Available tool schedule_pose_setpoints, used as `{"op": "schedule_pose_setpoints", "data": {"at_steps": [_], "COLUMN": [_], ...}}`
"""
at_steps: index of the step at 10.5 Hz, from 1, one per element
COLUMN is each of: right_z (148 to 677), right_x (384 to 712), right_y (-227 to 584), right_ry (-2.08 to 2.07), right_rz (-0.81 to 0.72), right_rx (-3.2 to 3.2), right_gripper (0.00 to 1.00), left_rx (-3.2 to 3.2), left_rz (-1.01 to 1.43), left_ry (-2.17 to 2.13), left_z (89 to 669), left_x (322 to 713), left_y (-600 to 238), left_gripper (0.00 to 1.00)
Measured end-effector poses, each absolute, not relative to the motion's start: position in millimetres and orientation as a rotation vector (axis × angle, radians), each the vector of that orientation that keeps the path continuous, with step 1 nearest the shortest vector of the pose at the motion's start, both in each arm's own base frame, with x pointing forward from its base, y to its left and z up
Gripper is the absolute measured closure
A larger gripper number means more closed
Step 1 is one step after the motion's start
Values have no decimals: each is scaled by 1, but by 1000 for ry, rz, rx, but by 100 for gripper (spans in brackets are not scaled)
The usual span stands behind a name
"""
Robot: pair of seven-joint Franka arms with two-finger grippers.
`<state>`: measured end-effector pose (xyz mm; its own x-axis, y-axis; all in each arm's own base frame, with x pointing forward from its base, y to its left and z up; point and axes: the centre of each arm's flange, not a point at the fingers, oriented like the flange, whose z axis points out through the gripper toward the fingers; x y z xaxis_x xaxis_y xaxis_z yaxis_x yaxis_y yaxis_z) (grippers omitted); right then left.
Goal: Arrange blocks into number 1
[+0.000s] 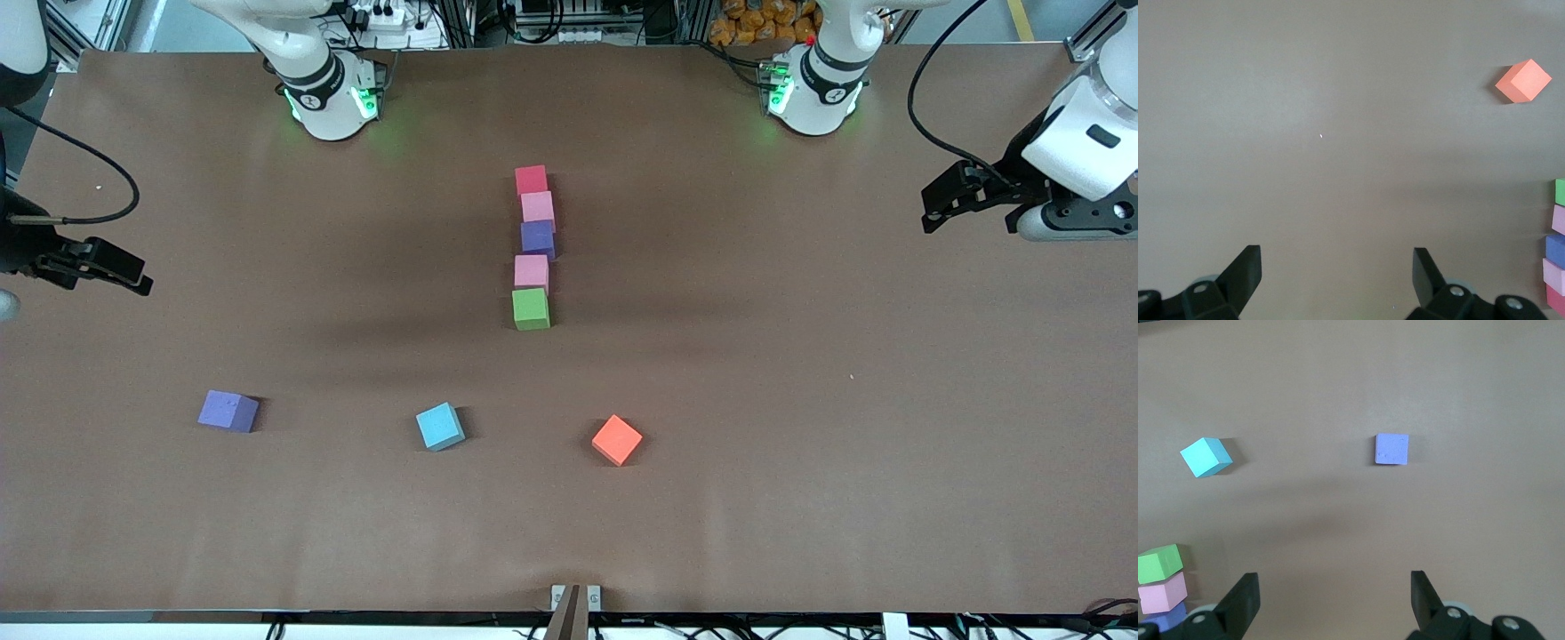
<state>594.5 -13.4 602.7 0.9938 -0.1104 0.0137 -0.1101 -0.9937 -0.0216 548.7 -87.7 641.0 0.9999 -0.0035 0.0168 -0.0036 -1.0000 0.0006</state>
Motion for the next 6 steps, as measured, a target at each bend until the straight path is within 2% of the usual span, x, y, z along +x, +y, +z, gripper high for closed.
{"op": "schedule_pose_setpoints", "data": {"at_steps": [6], "right_z": [603], "right_x": [595], "right_y": [-12], "right_ry": [170], "right_rz": [-23], "right_rx": [-3116], "right_gripper": [0], "left_rx": [3141], "left_rz": [27], "left_ry": [5], "left_z": [641], "left_x": [550], "left_y": [-84], "left_gripper": [0]}}
